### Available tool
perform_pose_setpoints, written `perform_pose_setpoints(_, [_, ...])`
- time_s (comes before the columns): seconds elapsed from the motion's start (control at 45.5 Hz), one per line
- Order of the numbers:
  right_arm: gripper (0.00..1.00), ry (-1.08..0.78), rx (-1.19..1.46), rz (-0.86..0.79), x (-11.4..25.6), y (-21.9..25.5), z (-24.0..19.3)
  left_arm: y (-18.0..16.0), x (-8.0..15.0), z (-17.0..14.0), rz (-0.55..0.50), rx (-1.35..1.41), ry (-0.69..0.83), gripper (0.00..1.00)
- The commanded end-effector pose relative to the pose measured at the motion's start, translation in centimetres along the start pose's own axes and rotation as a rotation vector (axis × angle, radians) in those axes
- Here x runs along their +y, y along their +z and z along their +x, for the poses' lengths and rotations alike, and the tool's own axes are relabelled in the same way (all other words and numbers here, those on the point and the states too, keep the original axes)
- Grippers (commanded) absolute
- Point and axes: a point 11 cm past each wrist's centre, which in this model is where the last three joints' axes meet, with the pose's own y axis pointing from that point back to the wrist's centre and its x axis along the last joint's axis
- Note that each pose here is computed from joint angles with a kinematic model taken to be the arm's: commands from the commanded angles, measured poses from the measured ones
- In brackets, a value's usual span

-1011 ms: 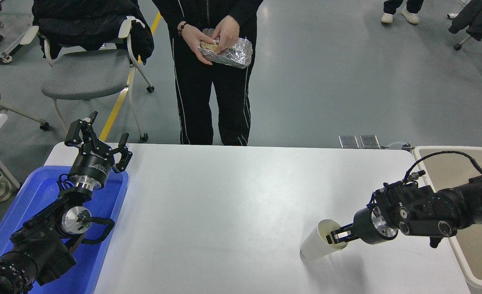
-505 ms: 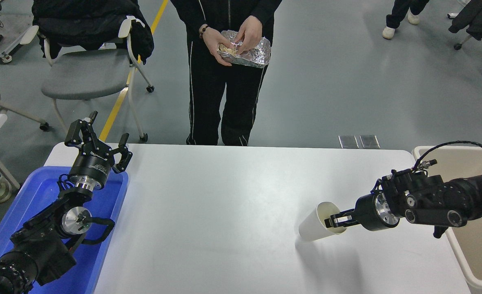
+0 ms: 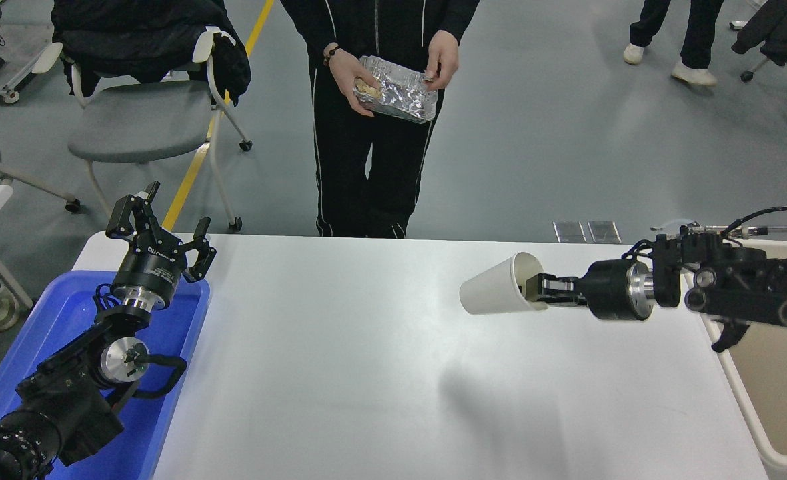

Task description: Dispose of the paper cup in the dustbin

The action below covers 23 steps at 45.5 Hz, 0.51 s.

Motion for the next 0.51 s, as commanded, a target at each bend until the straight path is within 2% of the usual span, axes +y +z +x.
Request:
perform_pose_setpoints(0.0, [0.0,0.191,-0.162,0.177,2.4,-4.0,5.6,0.0,0.0,0.0,0.0,-0.001,0.001,1.0])
perform_pose_setpoints(0.286, [0.0,0.301,-0.209,0.257,4.3,-5.2,8.2,0.0,0.0,0.0,-0.001,0.0,0.0,1.0])
perform_pose_setpoints(0.484, [0.0,0.356,-0.232,0.218,5.1,-2.9,8.4,0.0,0.0,0.0,-0.001,0.0,0.0,1.0])
